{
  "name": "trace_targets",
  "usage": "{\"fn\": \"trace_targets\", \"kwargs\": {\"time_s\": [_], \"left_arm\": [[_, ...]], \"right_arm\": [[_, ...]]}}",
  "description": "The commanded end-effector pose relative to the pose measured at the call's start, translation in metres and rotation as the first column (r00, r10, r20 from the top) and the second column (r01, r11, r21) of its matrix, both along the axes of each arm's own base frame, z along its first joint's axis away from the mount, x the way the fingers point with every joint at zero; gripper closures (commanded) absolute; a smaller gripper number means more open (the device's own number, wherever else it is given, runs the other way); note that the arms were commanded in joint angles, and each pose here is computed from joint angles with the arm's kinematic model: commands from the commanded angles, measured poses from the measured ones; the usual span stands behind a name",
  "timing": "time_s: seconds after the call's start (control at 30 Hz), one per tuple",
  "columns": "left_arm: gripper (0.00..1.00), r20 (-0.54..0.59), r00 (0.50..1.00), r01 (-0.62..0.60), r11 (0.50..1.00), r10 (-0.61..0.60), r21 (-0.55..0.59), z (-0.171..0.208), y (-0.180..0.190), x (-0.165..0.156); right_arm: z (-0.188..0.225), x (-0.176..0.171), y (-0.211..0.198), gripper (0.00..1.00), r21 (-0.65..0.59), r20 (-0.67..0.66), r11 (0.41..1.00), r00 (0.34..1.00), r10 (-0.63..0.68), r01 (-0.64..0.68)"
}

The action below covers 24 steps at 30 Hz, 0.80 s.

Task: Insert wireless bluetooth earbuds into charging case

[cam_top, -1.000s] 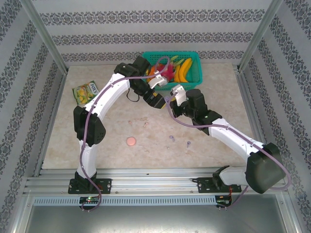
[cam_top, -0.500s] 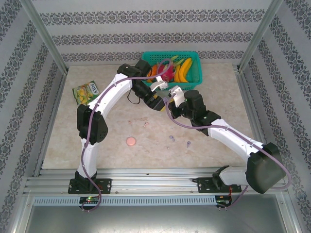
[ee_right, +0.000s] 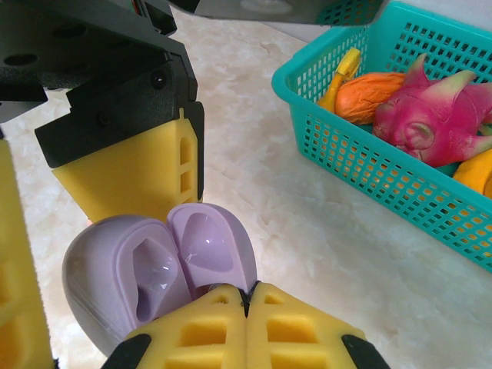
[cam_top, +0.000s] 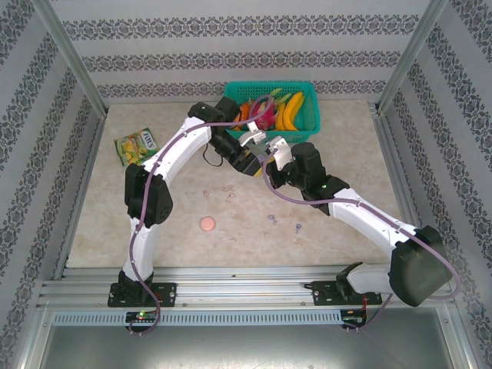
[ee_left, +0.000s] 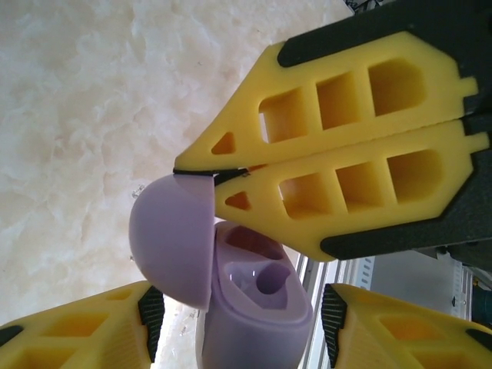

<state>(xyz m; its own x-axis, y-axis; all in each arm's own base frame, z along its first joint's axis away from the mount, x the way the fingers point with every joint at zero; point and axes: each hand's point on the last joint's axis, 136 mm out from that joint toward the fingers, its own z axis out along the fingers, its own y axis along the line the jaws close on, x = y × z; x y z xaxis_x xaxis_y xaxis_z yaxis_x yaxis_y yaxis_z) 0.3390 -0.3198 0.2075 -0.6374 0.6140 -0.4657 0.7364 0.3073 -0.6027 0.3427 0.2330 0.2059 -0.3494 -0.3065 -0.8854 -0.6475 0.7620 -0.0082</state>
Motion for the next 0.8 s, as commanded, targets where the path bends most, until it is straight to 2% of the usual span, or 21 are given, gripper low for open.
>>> {"fn": "trace_targets", "kwargs": {"time_s": [0.0, 0.77], "left_arm": [[0.43, -0.017, 1.0, 0.02, 1.0, -0.02, -0.022, 0.0015, -0.0003, -0.0005], [0.59, -0.039, 0.999, 0.032, 0.999, -0.032, -0.017, -0.0035, 0.0001, -0.0034]], "right_arm": [[0.001, -0.0086, 0.0038, 1.0, 0.004, 0.003, 1.0, 1.0, 0.028, -0.028], [-0.0017, -0.0074, 0.0013, 1.0, -0.009, -0.002, 1.0, 1.0, 0.014, -0.014]]}}
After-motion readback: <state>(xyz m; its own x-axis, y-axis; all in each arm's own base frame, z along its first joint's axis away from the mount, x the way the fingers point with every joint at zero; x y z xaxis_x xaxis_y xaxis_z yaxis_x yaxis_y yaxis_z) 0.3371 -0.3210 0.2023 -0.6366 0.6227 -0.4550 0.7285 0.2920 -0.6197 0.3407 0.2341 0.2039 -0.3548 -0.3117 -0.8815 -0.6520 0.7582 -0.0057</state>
